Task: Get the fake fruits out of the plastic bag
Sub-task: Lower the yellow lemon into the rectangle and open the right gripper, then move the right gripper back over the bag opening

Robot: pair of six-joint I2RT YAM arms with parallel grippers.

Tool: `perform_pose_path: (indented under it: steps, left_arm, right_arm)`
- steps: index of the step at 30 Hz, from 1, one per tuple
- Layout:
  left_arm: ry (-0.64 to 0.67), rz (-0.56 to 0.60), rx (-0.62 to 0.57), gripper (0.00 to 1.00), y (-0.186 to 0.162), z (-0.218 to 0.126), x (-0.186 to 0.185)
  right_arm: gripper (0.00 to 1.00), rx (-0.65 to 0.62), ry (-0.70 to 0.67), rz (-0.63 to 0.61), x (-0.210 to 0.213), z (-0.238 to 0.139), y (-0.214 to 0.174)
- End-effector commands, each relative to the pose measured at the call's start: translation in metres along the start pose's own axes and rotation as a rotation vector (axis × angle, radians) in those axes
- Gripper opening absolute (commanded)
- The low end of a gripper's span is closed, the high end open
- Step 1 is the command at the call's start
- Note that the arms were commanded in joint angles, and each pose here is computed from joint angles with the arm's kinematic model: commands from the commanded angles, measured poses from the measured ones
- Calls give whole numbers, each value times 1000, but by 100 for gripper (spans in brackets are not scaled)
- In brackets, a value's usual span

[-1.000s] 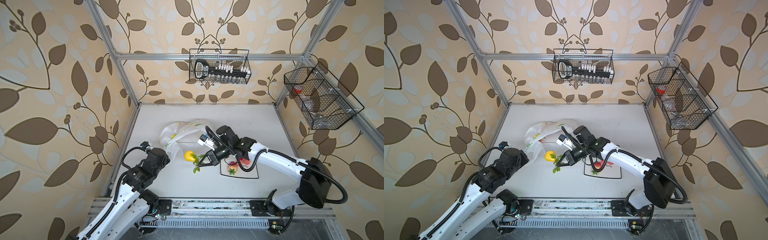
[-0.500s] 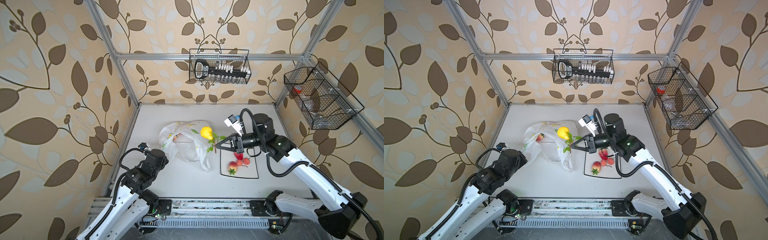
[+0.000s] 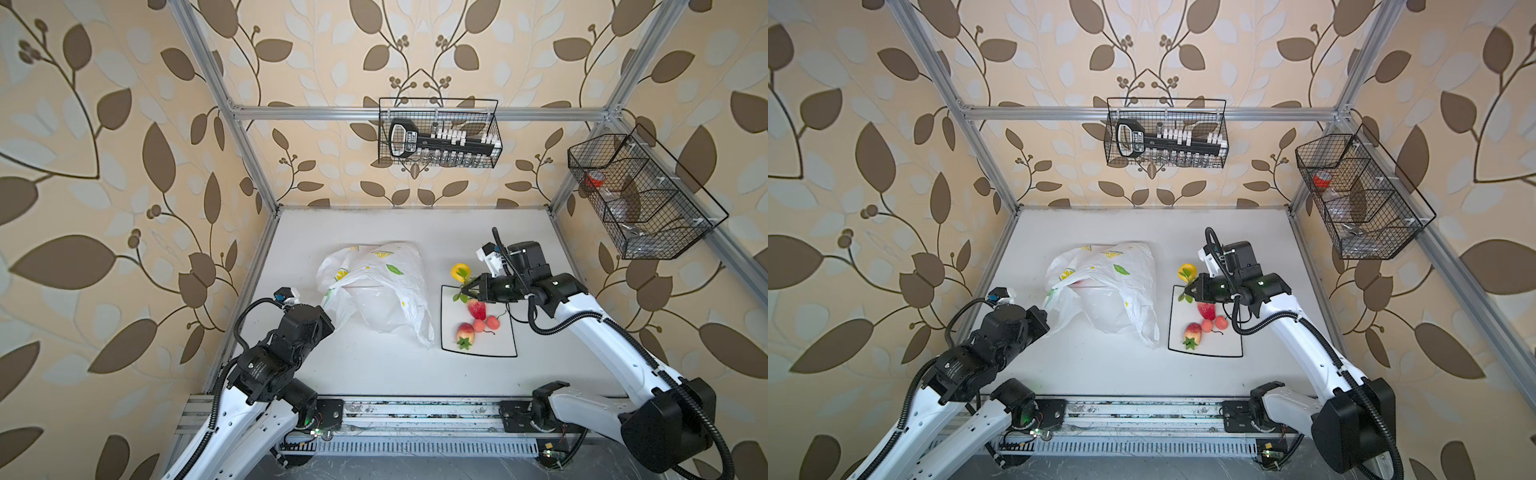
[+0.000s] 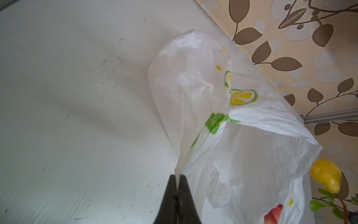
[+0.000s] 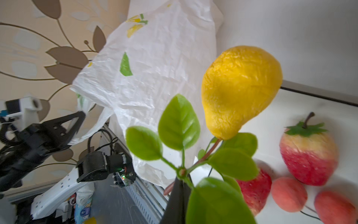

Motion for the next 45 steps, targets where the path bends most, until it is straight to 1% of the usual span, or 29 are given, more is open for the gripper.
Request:
perform_pose_path:
  steps: [1,6,11,18,19,23,25,29,35,39,42,45]
  left_arm:
    - [-72,22,-3,0,9,-11,-11]
    - [-95,22,6,0,9,-12,-13]
    - [-99,23,9,0,9,-14,-13]
    - [-111,23,5,0,13,-22,-15]
    - [-116,46,6,0,14,-24,-15]
    - [-122,67,18,0,13,-26,-16]
    - [-126,74,24,0,12,-26,-16]
    - [-135,76,33,0,11,-27,-16]
    - [-141,77,46,0,8,-27,-15]
    - [-146,78,49,0,8,-27,-15]
    - [-152,79,54,0,7,-26,-16]
    - [-156,80,59,0,7,-26,-16]
  right_arm:
    - [0,14,-113,-10,-16,10,-9]
    - [0,38,-191,-18,-26,32,-21]
    - [0,16,-246,-20,-31,46,-20]
    - [0,35,-265,2,-39,68,-20]
    - [0,37,-268,5,-40,70,-20]
    - [0,43,-277,19,-46,80,-20]
    - [5,56,-282,20,-48,85,-21]
    - [21,73,-294,15,-50,88,-23]
    - [39,55,-263,-18,-38,74,-20]
    - [46,41,-255,-36,-29,61,-19]
    - [48,26,-267,-49,-25,50,-19]
    - [48,-10,-289,-62,-19,35,-17]
Point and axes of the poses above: each gripper's point midway between its finger pads, its own z axis out along the fingers, its own x axis along the line the jaws close on, y = z × x, the point moved 8 cm from there along -z, back along the fingers, and after that the axes turned 14 degrees about z, right-handed, at the moved point
